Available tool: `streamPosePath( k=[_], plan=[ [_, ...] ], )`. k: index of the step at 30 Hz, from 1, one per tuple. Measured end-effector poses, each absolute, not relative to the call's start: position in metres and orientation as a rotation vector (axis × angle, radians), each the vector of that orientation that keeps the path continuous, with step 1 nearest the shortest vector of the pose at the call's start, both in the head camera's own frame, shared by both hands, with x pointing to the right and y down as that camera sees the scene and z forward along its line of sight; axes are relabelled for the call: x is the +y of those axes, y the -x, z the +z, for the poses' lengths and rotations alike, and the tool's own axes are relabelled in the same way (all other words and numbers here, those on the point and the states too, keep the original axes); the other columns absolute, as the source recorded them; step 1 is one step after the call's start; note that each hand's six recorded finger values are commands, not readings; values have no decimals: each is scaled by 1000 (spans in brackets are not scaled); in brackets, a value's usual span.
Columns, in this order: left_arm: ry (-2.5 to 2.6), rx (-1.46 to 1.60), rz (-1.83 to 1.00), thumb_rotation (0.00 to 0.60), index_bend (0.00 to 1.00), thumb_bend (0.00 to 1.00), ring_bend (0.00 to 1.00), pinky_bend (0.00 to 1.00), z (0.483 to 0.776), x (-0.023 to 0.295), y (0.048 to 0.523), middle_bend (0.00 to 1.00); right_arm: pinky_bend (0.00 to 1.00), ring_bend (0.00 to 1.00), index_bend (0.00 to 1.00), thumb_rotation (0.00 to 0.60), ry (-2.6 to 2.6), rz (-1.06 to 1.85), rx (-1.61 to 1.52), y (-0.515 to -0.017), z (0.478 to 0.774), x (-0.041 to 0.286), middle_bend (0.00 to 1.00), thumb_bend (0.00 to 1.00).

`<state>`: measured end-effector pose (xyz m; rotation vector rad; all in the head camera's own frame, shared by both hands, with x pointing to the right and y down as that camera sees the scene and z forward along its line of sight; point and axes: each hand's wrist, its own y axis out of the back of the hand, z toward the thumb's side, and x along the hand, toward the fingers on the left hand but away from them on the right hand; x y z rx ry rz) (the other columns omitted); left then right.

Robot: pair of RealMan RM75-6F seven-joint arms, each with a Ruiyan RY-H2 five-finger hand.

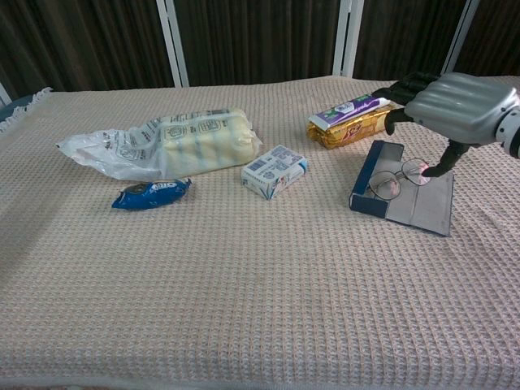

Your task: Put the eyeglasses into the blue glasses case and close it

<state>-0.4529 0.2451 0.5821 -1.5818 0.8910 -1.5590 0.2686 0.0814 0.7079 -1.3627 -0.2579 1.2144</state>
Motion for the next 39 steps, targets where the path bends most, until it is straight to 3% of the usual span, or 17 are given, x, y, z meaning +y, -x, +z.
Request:
streamPosePath(
  k=[7, 14, 19, 39],
  plan=[
    [1584, 889, -1553, 600, 0, 390, 0, 63, 582, 245, 452, 0, 24, 0, 242, 600, 1303, 1277, -262, -298, 707, 75, 49, 220],
    [1591, 875, -1553, 600, 0, 390, 0, 62, 585, 244, 449, 0, 12, 0, 191, 600, 1264, 1329, -241, -308, 723, 70, 32, 220],
    [1594, 868, -1549, 600, 0, 390, 0, 62, 585, 244, 447, 0, 7, 0, 187, 600, 1266, 1329, -239, -296, 741, 71, 31, 220],
    [1600, 867, -1542, 600, 0, 390, 0, 62, 584, 246, 447, 0, 5, 0, 194, 600, 1232, 1330, -206, -281, 760, 71, 31, 220]
  ],
)
